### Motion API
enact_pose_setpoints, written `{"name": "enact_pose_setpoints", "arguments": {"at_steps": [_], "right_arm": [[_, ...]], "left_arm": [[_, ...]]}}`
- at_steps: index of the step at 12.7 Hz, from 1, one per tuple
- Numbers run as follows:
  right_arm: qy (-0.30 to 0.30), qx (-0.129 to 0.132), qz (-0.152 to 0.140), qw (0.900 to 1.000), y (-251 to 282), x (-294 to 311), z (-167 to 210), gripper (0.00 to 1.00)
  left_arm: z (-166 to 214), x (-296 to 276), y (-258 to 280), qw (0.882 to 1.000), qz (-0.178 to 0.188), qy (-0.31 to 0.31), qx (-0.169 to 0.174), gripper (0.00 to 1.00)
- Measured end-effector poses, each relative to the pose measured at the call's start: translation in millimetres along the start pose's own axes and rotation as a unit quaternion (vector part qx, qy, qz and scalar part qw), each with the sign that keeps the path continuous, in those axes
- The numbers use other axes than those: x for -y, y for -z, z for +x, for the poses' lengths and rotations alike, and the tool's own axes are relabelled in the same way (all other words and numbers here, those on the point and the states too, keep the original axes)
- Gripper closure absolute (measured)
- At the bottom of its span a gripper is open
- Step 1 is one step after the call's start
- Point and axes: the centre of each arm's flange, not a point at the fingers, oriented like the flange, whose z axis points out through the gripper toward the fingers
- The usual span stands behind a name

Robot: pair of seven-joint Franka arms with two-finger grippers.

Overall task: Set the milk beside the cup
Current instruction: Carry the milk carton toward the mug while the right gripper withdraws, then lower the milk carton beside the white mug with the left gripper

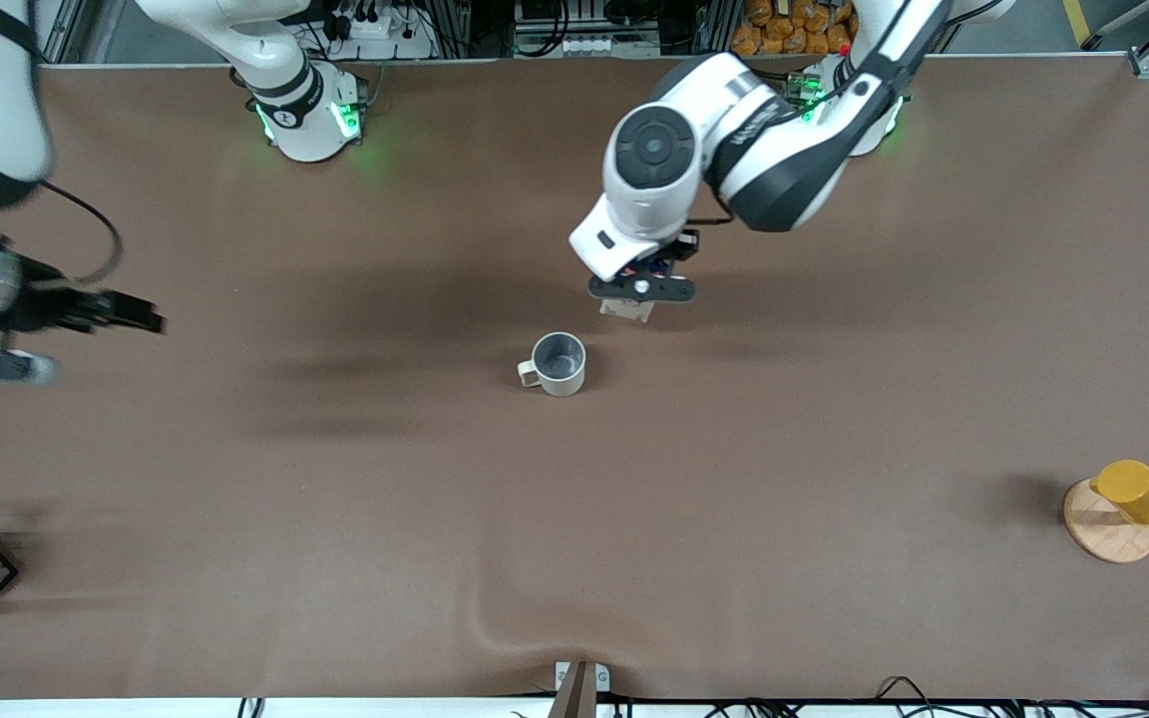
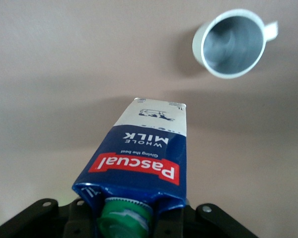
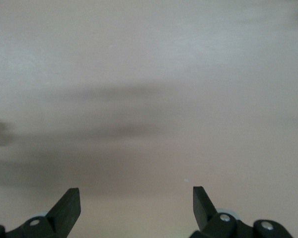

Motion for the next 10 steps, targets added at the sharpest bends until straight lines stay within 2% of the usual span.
{"name": "enact_pose_setpoints", "arguments": {"at_steps": [2, 3, 6, 10], "right_arm": [[0.002, -0.019, -0.025, 1.0, 31.9, -10.0, -23.1, 0.0], [0.004, -0.023, -0.027, 0.999, 39.6, -8.7, -29.3, 0.0], [0.003, -0.001, -0.026, 1.0, 45.3, -9.7, -41.3, 0.0], [0.0, -0.006, -0.027, 1.0, 52.6, -13.0, -42.3, 0.0]], "left_arm": [[4.4, -8.8, -25.6, 1.0, 0.007, 0.0, 0.02, 0.63], [1.7, -19.5, -34.9, 1.0, 0.008, -0.006, 0.024, 0.63], [-12.2, -57.4, -49.7, 1.0, -0.008, -0.013, 0.012, 0.63], [11.2, -70.9, -52.6, 1.0, -0.018, 0.003, -0.006, 0.63]]}}
